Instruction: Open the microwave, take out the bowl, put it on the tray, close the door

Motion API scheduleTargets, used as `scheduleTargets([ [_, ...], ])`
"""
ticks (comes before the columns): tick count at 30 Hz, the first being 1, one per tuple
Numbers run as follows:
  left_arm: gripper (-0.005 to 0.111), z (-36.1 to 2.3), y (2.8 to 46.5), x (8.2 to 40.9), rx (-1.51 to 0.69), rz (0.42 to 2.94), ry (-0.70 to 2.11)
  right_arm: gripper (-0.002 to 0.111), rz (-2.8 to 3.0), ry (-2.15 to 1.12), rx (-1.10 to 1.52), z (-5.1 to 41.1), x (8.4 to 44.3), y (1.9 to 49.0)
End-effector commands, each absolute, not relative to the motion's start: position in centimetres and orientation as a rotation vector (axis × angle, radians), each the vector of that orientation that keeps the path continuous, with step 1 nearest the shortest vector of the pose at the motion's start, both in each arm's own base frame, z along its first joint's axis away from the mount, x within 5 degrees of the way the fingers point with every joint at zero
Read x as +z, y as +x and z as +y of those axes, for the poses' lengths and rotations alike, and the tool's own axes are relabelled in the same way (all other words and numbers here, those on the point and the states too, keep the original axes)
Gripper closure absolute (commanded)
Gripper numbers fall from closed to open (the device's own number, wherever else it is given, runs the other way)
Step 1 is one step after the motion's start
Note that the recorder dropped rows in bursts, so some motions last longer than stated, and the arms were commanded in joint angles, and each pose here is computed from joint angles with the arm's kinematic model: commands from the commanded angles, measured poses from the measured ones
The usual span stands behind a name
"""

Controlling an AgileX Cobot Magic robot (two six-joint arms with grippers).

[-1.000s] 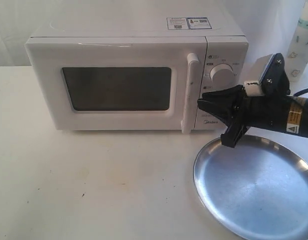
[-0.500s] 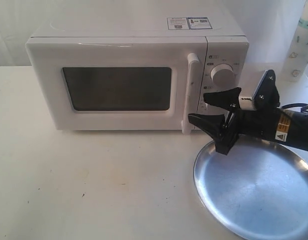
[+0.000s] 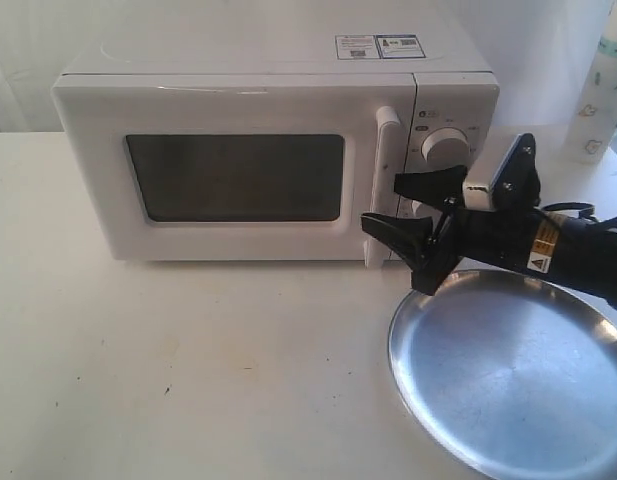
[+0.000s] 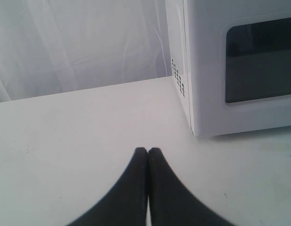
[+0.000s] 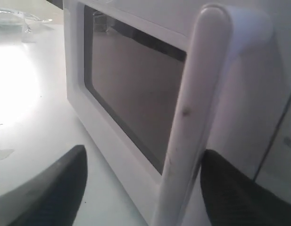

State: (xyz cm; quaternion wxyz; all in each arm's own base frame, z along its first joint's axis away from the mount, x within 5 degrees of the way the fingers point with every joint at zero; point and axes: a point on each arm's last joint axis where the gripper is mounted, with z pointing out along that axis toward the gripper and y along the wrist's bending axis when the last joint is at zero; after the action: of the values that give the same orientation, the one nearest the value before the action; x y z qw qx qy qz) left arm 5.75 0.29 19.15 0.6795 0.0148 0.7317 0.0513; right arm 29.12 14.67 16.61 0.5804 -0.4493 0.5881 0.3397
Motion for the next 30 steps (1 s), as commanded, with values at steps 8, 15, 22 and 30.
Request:
scheduleTargets([
  [8, 0.107, 0.3, 5.7, 19.3, 0.106, 1.632, 0.032, 0.065, 1.322, -1.089, 0.785, 17.1, 17.6, 29.6],
  [15, 0.107, 0.3, 5.7, 19.3, 0.106, 1.632, 0.032, 0.089, 1.336, -1.060, 0.772, 17.1, 17.7, 30.0],
  [22, 0.107, 0.3, 5.7, 19.3, 0.106, 1.632, 0.032, 0.108, 1.256, -1.204, 0.733, 17.3, 17.4, 29.3],
  [30, 0.107, 0.3, 5.7, 19.3, 0.106, 1.632, 0.032, 0.108, 1.096, -1.374, 0.803, 17.8, 17.5, 27.7],
])
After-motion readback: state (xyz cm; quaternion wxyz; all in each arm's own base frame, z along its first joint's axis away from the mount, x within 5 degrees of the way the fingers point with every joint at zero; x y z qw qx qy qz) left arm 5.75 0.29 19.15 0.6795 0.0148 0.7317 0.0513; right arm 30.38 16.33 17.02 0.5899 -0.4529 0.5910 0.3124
